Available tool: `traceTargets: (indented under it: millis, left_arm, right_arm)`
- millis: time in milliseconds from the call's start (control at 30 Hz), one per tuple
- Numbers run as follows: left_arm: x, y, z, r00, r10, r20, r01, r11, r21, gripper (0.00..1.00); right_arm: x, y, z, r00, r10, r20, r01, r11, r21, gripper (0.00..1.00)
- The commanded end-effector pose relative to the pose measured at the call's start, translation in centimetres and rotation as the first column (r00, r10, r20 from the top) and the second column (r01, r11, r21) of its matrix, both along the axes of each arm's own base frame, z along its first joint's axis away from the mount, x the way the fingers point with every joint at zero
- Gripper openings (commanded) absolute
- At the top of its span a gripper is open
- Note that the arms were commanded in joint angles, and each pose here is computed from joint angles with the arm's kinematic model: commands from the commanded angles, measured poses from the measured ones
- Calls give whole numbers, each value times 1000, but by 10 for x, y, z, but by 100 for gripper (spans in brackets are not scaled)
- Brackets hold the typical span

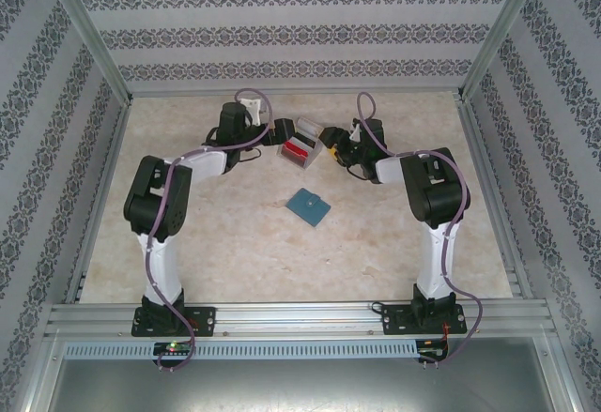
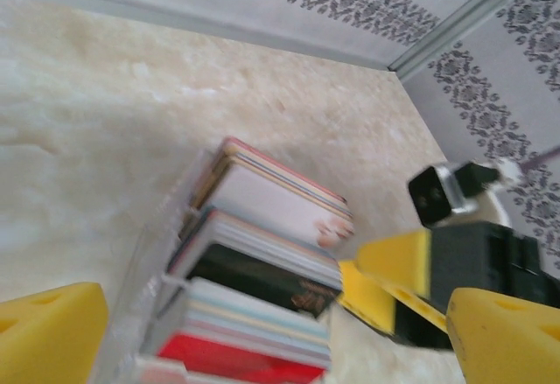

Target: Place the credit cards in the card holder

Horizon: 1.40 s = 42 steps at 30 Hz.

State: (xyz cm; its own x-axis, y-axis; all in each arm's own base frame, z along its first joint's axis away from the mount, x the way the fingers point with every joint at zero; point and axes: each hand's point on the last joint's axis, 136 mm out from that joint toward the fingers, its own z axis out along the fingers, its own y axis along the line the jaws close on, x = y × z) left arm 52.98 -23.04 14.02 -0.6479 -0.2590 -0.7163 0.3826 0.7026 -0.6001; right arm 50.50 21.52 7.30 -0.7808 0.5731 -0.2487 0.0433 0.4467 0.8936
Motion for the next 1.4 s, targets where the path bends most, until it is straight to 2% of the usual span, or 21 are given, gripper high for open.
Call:
traceTargets:
  millis: [0,133,500,700,900,1033,1133,1200,1300,1367]
  left_arm:
    - [6,-6,-30,996,-42,-75,44,999,25,100]
    - [7,-25,-33,989,-123,-84,121,992,-26,100]
    - [-24,-46,-25,978,-187,-88,171,971,-165,100]
    - [-45,-39,-19,984,-151,-97,130,973,-191,100]
    - [-60,-26,-4,989,-114,-93,98,982,-163,99]
    - [-82,-7,6,994,-59,-93,50,994,-98,100]
    - [-103,9,9,994,-14,-105,10,999,-41,100]
    - [-117,20,5,992,22,-124,-24,1000,-11,100]
    - [-138,38,-9,979,109,-174,-107,994,20,100]
    - [-153,53,-29,945,201,-260,-189,979,69,100]
  right_arm:
    - [10,12,29,996,33,87,-39,996,77,68]
    - [13,15,22,997,35,75,-42,995,94,70]
    - [19,34,26,992,84,97,-95,989,114,69]
    - [15,48,29,987,115,112,-128,986,111,69]
    - [4,30,29,989,98,112,-104,994,44,69]
    - [-22,8,28,991,97,91,-94,995,-42,69]
    - [-53,-3,25,987,142,81,-128,980,-154,68]
    - [-76,-9,17,984,168,59,-153,967,-203,64]
    - [-114,-4,3,973,228,22,-217,949,-231,61]
    - [-141,7,-10,956,293,-8,-286,926,-247,61]
